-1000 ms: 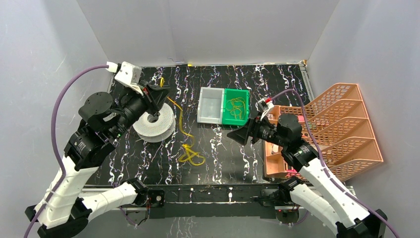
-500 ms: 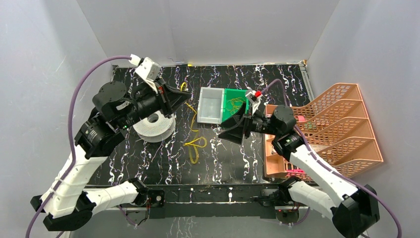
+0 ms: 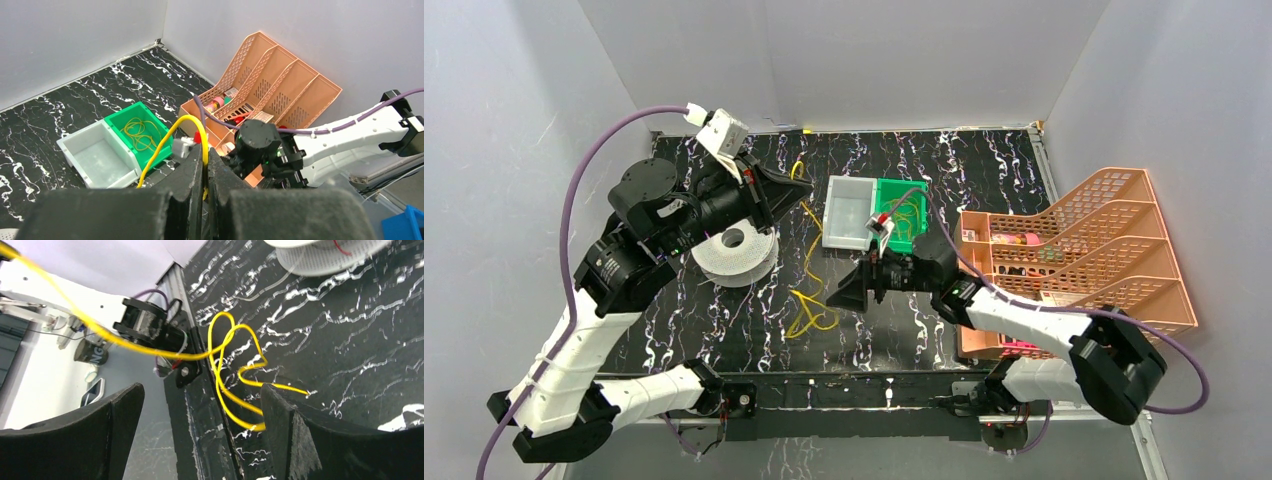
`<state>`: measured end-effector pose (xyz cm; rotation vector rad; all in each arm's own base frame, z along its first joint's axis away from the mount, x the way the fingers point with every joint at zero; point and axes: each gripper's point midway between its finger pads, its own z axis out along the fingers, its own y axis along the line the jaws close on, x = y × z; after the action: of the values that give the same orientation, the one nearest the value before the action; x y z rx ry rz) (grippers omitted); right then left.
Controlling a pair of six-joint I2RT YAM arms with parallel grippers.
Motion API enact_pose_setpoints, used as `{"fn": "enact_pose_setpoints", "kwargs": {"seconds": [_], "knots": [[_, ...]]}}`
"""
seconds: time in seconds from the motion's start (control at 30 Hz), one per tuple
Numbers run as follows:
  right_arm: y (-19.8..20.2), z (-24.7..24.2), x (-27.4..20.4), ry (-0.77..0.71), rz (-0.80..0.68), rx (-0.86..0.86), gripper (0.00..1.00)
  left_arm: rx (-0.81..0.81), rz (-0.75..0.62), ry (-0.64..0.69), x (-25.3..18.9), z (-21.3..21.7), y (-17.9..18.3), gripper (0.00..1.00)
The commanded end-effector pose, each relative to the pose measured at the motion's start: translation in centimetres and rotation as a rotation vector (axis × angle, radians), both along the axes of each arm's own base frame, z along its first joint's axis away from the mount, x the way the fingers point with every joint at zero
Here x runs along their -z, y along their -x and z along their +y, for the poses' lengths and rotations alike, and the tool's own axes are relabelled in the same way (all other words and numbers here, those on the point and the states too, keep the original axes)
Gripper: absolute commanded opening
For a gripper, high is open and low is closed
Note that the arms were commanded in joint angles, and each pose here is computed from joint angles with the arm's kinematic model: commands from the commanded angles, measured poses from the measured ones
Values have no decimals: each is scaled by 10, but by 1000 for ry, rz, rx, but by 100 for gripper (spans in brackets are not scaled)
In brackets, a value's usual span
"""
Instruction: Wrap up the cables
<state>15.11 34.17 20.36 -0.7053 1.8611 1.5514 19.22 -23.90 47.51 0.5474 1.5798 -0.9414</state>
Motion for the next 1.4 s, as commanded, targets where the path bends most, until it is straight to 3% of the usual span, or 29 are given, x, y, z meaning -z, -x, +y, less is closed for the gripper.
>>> {"fn": "enact_pose_setpoints", "kwargs": {"seconds": [0.0,0.13,0.37,0.53,0.67,0.73,0.87,1.03,1.3,1.37], "knots": [[-15,16,-6,-65,-62,94,94,-1,-49,56,-25,6,6,0],[-13,24,13,-45,-62,54,92,15,-45,60,-26,4,8,0],[-1,30,31,-42,-31,-11,69,4,-52,59,-26,6,8,0],[3,27,39,-15,-26,-12,65,-20,-59,51,-26,11,6,0],[5,26,44,5,-29,-11,55,-29,-64,51,-27,13,6,0],[5,28,45,8,-28,-17,55,-29,-66,51,-27,14,7,0],[4,32,44,10,-44,-14,70,-23,-63,49,-27,13,8,0],[-2,34,45,34,-93,1,77,-23,-61,47,-26,14,9,0],[-8,31,52,75,-125,24,75,-3,-47,52,-24,9,9,0],[-5,31,55,75,-115,13,64,0,-47,55,-24,8,9,0]]}}
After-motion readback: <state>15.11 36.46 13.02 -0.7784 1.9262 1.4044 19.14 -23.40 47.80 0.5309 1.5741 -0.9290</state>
